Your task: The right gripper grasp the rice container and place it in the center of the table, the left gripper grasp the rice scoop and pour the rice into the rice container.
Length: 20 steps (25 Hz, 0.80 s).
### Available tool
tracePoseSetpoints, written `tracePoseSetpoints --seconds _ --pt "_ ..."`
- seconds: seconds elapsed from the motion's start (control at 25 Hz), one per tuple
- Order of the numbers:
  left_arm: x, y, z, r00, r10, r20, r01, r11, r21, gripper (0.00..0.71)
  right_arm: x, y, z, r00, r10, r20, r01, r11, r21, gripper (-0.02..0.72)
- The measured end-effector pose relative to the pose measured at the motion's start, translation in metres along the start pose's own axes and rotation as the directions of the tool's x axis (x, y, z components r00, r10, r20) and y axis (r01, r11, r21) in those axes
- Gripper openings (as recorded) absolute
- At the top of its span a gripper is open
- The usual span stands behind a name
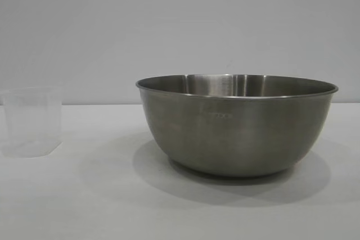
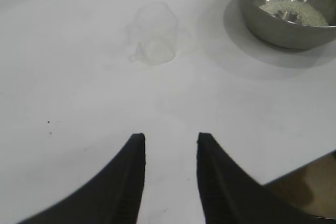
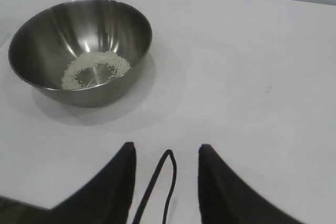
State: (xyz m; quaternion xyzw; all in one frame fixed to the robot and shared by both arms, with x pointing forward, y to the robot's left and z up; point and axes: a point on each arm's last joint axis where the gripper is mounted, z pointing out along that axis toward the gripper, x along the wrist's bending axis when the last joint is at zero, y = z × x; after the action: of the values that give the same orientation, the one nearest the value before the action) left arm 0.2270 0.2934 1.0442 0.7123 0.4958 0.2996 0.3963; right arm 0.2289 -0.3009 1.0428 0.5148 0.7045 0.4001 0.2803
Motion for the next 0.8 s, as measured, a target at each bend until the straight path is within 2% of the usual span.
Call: tracePoseSetpoints --seconds 0.2,0.32,0.44,0.56,0.8 --pt "0.0000 0.0002 0.0000 1.000 0.000 0.000 0.000 1.000 -0.002 0.195 0.0001 0.0000 0.0000 1.000 0.006 0.010 -0.006 1.000 0.000 0.232" --pt "-0.0004 0.0005 0.0004 0.999 -0.023 -0.040 0.023 1.000 -0.002 0.195 0.0007 0.0001 0.0002 0.997 0.041 0.066 -0.041 0.999 -0.003 0.232" --pt "-0.0009 0.0009 0.0011 0.993 -0.059 -0.102 0.060 0.998 -0.002 0.195 0.0017 0.0003 0.0005 0.985 0.092 0.149 -0.091 0.996 -0.010 0.232" --pt "-0.0012 0.0013 0.0014 0.988 -0.077 -0.133 0.077 0.997 -0.004 0.195 0.0022 0.0004 0.0007 0.973 0.121 0.197 -0.121 0.993 -0.016 0.232" --pt "-0.0012 0.0015 0.0014 0.987 -0.080 -0.138 0.080 0.997 -0.007 0.195 0.0022 0.0004 0.0007 0.971 0.126 0.204 -0.125 0.992 -0.017 0.232"
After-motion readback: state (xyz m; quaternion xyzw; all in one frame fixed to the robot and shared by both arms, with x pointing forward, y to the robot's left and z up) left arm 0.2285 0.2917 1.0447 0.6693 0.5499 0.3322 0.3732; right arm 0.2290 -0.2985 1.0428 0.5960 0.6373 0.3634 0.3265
